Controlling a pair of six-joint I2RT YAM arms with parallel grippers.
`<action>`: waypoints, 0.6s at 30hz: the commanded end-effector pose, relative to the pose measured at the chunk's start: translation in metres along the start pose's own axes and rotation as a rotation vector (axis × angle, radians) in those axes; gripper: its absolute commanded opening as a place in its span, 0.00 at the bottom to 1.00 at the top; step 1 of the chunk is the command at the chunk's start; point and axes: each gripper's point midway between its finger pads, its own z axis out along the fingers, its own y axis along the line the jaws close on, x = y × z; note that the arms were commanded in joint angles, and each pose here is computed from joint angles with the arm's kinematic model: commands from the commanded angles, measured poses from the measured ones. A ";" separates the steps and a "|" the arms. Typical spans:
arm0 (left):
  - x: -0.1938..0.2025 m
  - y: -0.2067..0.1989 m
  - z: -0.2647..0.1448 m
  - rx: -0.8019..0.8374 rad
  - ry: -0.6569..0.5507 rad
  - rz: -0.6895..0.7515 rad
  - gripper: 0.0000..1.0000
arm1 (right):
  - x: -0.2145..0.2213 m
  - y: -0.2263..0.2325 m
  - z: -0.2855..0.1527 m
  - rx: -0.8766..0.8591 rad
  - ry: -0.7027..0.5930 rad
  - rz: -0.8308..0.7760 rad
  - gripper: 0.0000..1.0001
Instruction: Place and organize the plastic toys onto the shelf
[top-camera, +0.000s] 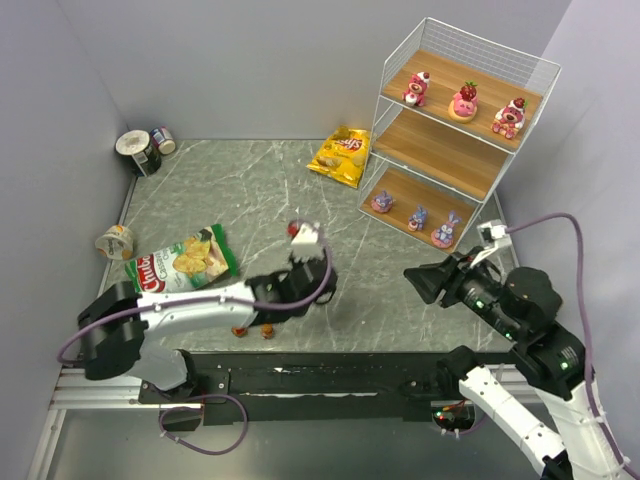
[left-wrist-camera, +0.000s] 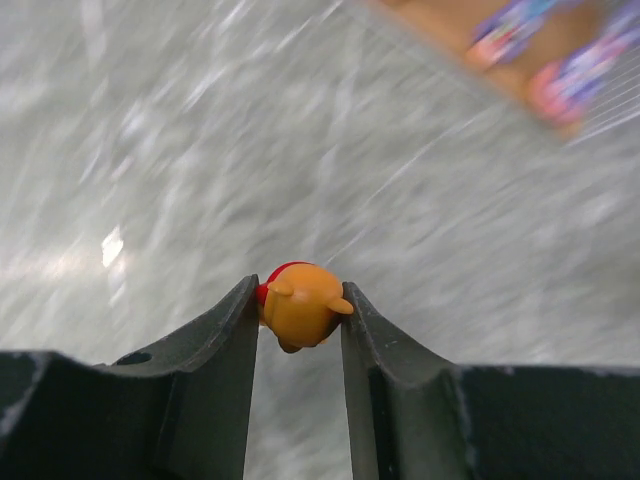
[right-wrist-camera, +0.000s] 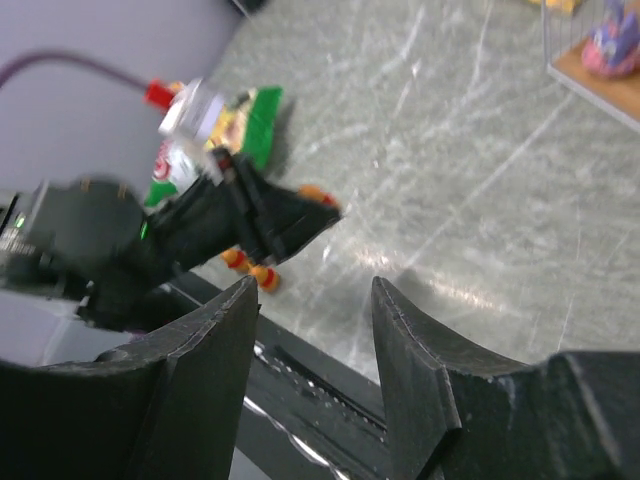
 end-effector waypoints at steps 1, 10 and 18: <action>-0.055 -0.057 0.021 0.122 -0.028 0.061 0.01 | -0.036 0.018 -0.024 -0.041 -0.113 -0.044 0.57; -0.150 -0.136 0.071 0.226 -0.097 0.122 0.01 | -0.059 0.039 -0.052 -0.113 -0.199 -0.100 0.59; -0.202 -0.182 0.101 0.306 -0.205 0.156 0.02 | -0.062 0.042 -0.071 -0.130 -0.245 -0.116 0.63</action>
